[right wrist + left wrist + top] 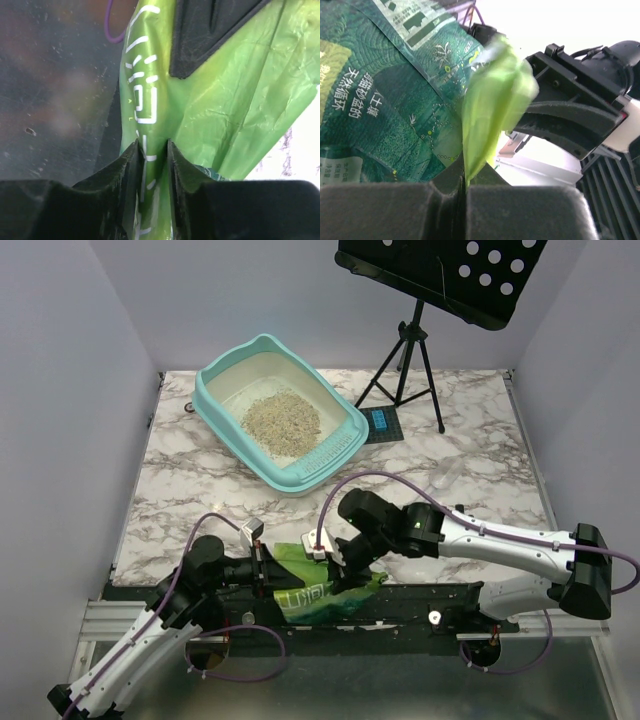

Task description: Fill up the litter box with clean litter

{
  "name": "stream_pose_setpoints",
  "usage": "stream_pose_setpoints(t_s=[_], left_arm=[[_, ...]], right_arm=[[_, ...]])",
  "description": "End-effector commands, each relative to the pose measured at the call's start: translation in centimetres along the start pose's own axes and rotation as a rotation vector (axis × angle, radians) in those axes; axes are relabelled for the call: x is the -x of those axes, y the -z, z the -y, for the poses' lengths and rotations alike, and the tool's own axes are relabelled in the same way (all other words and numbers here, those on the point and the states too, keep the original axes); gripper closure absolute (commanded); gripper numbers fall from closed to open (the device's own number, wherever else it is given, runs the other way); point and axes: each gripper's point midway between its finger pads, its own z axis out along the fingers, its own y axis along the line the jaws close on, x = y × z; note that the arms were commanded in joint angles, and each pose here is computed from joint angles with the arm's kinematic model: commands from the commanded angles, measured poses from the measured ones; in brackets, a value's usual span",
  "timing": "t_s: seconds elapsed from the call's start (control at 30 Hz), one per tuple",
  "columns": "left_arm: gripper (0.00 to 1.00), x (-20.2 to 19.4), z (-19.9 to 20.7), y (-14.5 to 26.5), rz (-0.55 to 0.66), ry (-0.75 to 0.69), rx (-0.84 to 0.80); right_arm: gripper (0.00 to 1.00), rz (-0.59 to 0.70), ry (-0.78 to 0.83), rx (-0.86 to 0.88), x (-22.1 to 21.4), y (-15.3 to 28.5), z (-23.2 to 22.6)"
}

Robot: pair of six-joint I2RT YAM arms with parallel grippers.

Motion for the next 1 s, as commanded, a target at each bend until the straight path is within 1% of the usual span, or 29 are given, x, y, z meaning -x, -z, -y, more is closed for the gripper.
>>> stream_pose_setpoints(t_s=[0.0, 0.03, 0.07, 0.1, 0.13, 0.2, 0.23, 0.33, 0.37, 0.4, 0.47, 0.5, 0.57, 0.67, 0.73, 0.8, 0.83, 0.9, 0.97], left_arm=[[1.00, 0.0, -1.5, -0.1, -0.014, 0.038, 0.029], [0.94, -0.1, -1.7, -0.2, -0.017, 0.037, 0.029], [0.82, 0.0, -1.7, -0.2, -0.016, 0.032, 0.022], [0.71, 0.0, -1.6, -0.1, -0.013, 0.025, 0.018], [0.62, 0.0, -1.3, 0.0, -0.008, 0.009, 0.003], [0.51, 0.0, -0.6, 0.2, 0.010, -0.041, -0.011], [0.48, 0.2, -0.4, 0.5, 0.033, -0.074, 0.006], [0.46, 1.2, -0.6, 1.8, 0.139, -0.226, 0.141], [0.46, 2.0, -0.1, 2.6, 0.202, -0.296, 0.197], [0.45, 3.0, -0.2, 3.4, 0.261, -0.329, 0.287], [0.45, 4.1, 2.1, 5.1, 0.346, -0.458, 0.344], [0.45, 4.7, 2.7, 5.4, 0.360, -0.506, 0.383], [0.47, 5.4, 5.3, 5.8, 0.390, -0.633, 0.393], [0.51, 6.1, 7.6, 5.5, 0.371, -0.817, 0.392], [0.52, 5.6, 8.9, 4.7, 0.318, -0.956, 0.325], [0.52, 4.8, 9.9, 3.8, 0.270, -1.071, 0.229], [0.49, 4.7, 9.9, 3.7, 0.255, -1.108, 0.213], [0.47, 4.8, 9.0, 3.2, 0.191, -1.173, 0.248], [0.46, 4.2, 8.7, 2.4, 0.112, -1.182, 0.228]], right_arm=[[0.77, -0.050, -0.057, 0.079, -2.0, -0.4, -2.2], [0.89, -0.050, -0.059, 0.076, -2.0, -0.4, -2.1], [0.99, -0.053, -0.061, 0.067, -2.1, -0.4, -2.0], [0.99, -0.060, -0.065, 0.066, -2.3, -0.5, -2.0], [0.99, -0.068, -0.071, 0.067, -2.5, -0.4, -2.1], [0.99, -0.088, -0.083, 0.054, -2.8, -0.3, -1.9], [1.00, -0.095, -0.089, 0.048, -2.8, -0.2, -1.9], [1.00, -0.098, -0.104, 0.012, -2.7, 0.3, -1.6], [0.99, -0.095, -0.106, 0.003, -2.5, 0.5, -1.5], [1.00, -0.094, -0.107, -0.013, -2.5, 0.7, -1.4], [1.00, -0.098, -0.118, -0.058, -2.3, 1.2, -0.9], [1.00, -0.103, -0.123, -0.080, -2.3, 1.3, -0.5], [1.00, -0.100, -0.113, -0.120, -1.8, 1.7, 0.2], [1.00, -0.081, -0.112, -0.137, -1.0, 2.1, 1.1], [1.00, -0.069, -0.114, -0.134, -0.7, 2.2, 1.4], [1.00, -0.058, -0.119, -0.126, -0.5, 2.1, 1.5], [1.00, -0.050, -0.123, -0.119, -0.4, 2.1, 1.4], [1.00, -0.022, -0.134, -0.109, -0.2, 2.1, 1.2], [1.00, 0.027, -0.128, -0.088, 0.3, 2.3, 0.9]])
